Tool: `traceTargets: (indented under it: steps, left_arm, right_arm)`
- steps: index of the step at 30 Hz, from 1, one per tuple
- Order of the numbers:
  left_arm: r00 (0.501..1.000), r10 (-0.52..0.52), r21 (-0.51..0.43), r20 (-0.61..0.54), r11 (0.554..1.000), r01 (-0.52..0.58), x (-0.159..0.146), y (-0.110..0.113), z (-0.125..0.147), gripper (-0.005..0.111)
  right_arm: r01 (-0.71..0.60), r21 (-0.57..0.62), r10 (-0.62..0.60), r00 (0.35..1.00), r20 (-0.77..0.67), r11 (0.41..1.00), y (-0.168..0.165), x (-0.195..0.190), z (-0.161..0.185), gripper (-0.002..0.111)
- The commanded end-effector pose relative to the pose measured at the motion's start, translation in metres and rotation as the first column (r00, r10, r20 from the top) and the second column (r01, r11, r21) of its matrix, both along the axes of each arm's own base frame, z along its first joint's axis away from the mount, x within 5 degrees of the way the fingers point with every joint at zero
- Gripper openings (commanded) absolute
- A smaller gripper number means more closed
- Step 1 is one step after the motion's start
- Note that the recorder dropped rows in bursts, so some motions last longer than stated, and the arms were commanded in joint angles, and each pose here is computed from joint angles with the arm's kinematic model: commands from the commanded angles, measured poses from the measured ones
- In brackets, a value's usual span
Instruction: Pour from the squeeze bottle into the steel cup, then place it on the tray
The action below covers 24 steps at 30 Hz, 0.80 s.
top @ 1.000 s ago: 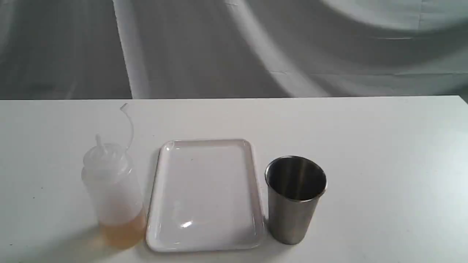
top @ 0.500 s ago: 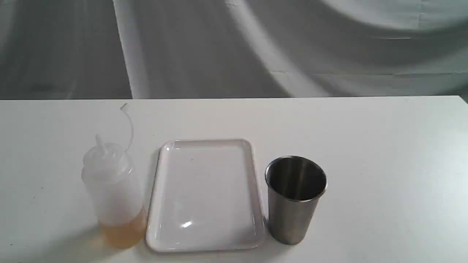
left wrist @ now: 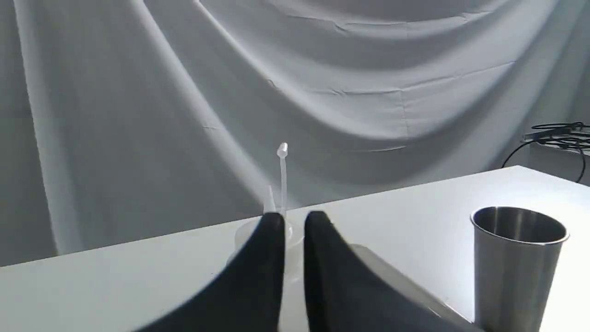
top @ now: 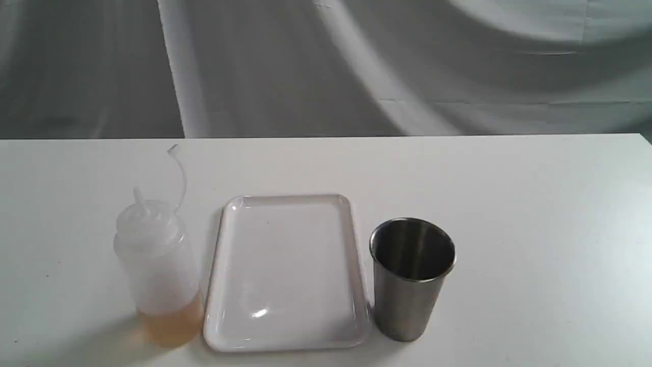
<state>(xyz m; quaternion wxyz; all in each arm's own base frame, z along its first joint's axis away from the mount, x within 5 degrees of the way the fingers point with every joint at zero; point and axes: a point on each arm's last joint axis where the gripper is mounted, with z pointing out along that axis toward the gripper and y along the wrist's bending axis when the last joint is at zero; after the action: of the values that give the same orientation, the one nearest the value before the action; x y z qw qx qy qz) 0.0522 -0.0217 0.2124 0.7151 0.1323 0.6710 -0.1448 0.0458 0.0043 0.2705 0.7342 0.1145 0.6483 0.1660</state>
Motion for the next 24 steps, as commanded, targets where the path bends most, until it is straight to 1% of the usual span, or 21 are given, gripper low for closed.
traceTargets:
  steps: [1,2,3,5,6,9,10,11,12,14,16,19,21,24]
  left_arm:
    - [1.0,0.002,0.0,0.011,1.0,-0.002,0.0,0.0,0.0,0.008]
    - [1.0,0.002,0.0,0.011,1.0,-0.002,0.0,0.0,0.0,0.008]
    - [1.0,0.002,0.0,0.011,1.0,-0.002,0.0,0.0,0.0,0.008]
    - [1.0,0.002,0.0,0.011,1.0,-0.002,0.0,0.0,0.0,0.008]
    - [1.0,0.002,0.0,0.011,1.0,-0.002,0.0,0.0,0.0,0.008]
    - [1.0,0.002,0.0,0.011,1.0,-0.002,0.0,0.0,0.0,0.008]
    - [1.0,0.002,0.0,0.011,1.0,-0.002,0.0,0.0,0.0,0.008]
    - [1.0,0.002,0.0,0.011,1.0,-0.002,0.0,0.0,0.0,0.008]
    - [1.0,0.002,0.0,0.011,1.0,-0.002,0.0,0.0,0.0,0.008]
    - [1.0,0.002,0.0,0.011,1.0,-0.002,0.0,0.0,0.0,0.008]
    - [1.0,0.002,0.0,0.011,1.0,-0.002,0.0,0.0,0.0,0.008]
    - [1.0,0.002,0.0,0.011,1.0,-0.002,0.0,0.0,0.0,0.008]
    - [1.0,0.002,0.0,0.011,1.0,-0.002,0.0,0.0,0.0,0.008]
    - [1.0,0.002,0.0,0.011,1.0,-0.002,0.0,0.0,0.0,0.008]
  right_arm:
    - [-0.028,-0.118,0.018,0.996,-0.088,0.993,0.003,0.006,0.035,0.0]
    - [-0.034,-0.147,0.02,0.995,-0.096,0.988,0.004,0.008,0.045,0.0]
    - [-0.056,-0.184,0.031,0.99,-0.136,0.981,0.005,0.015,0.059,0.0]
    - [-0.106,-0.216,0.062,0.977,-0.204,0.971,0.008,0.031,0.077,0.0]
    - [-0.142,-0.238,0.09,0.972,-0.218,0.961,0.011,0.039,0.092,0.0]
    - [-0.284,-0.249,0.211,0.936,-0.283,0.926,0.023,0.069,0.12,0.0]
    - [-0.34,-0.228,0.27,0.918,-0.29,0.912,0.028,0.081,0.132,0.0]
    - [-0.367,-0.239,0.297,0.912,-0.282,0.899,0.03,0.087,0.14,0.0]
    - [-0.417,-0.228,0.348,0.892,-0.288,0.88,0.035,0.1,0.148,0.0]
    - [-0.46,-0.231,0.396,0.876,-0.274,0.858,0.04,0.118,0.161,0.0]
    - [-0.482,-0.238,0.413,0.865,-0.287,0.844,0.045,0.137,0.167,0.0]
    - [-0.487,-0.306,0.408,0.866,-0.288,0.818,0.058,0.159,0.169,0.0]
    - [-0.487,-0.361,0.402,0.869,-0.287,0.795,0.07,0.17,0.165,0.0]
    - [-0.521,-0.371,0.414,0.847,-0.333,0.768,0.09,0.182,0.153,0.0]
